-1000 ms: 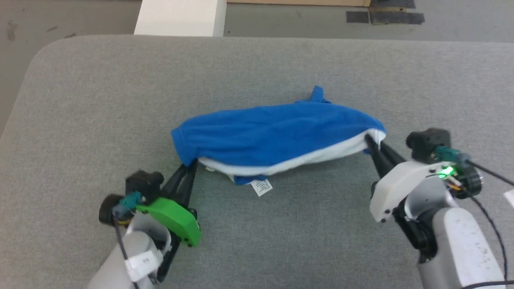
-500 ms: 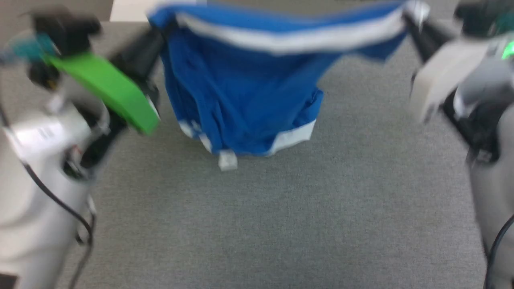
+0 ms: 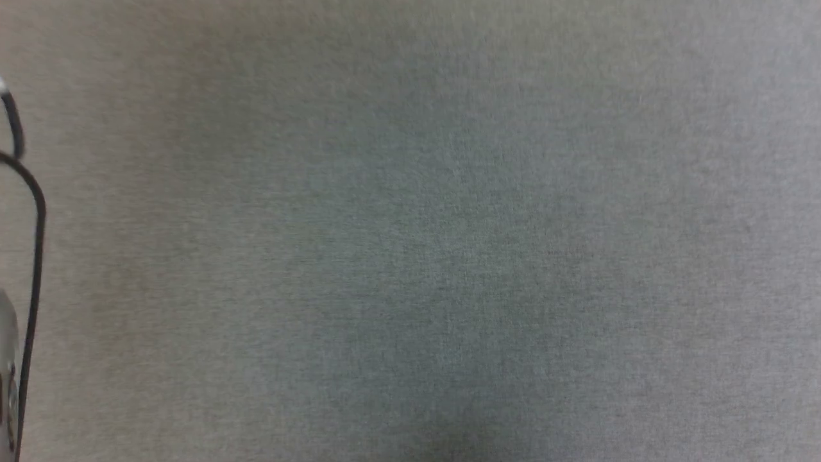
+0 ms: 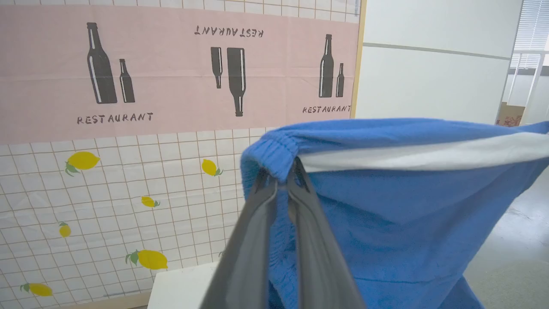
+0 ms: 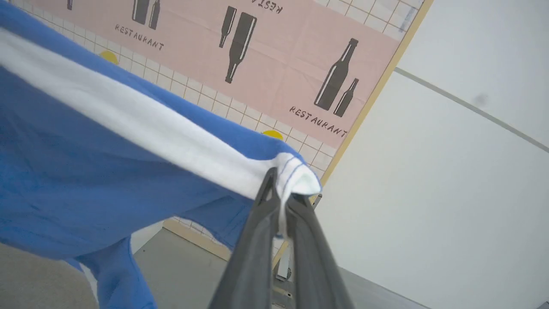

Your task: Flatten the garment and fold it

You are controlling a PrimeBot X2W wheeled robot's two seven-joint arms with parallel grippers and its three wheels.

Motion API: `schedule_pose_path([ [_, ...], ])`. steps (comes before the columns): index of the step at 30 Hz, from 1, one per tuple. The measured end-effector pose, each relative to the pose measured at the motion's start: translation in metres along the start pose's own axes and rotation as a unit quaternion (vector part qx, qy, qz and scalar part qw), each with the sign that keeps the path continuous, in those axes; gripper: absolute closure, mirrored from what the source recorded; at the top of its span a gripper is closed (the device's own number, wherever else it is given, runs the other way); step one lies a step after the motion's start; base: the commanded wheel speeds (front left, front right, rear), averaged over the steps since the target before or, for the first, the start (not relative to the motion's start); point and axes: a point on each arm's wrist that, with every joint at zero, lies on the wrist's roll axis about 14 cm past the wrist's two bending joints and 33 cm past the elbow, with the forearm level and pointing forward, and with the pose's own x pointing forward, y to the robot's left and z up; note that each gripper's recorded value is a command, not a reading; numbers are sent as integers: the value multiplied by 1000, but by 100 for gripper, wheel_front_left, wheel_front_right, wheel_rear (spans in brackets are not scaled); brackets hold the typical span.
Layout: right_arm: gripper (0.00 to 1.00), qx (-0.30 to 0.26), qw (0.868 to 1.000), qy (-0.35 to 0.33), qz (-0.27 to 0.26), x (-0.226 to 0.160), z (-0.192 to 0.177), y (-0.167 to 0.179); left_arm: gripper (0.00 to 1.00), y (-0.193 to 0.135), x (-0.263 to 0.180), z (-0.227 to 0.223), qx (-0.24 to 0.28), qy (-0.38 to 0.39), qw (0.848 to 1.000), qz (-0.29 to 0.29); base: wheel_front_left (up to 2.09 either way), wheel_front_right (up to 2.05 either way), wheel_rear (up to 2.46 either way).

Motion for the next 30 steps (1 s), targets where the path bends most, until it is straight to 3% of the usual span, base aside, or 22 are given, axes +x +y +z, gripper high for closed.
schedule_pose_path([
  [5,100,6,1000,-3,5,12,-26,8,100,9,9,-37,-22,0,1000,14,0,0,0],
  [12,100,40,989,123,75,-29,-121,57,100,-8,-37,-139,-23,154,988,-18,0,0,0],
  [19,100,96,956,242,135,-124,-179,96,100,-41,-142,-212,-49,334,940,-56,0,0,0],
  [27,100,186,918,334,109,-245,-195,108,100,-84,-272,-217,-136,439,887,-43,0,0,0],
  [30,100,212,905,358,92,-279,-192,111,100,-95,-307,-207,-155,460,874,-30,0,0,0],
])
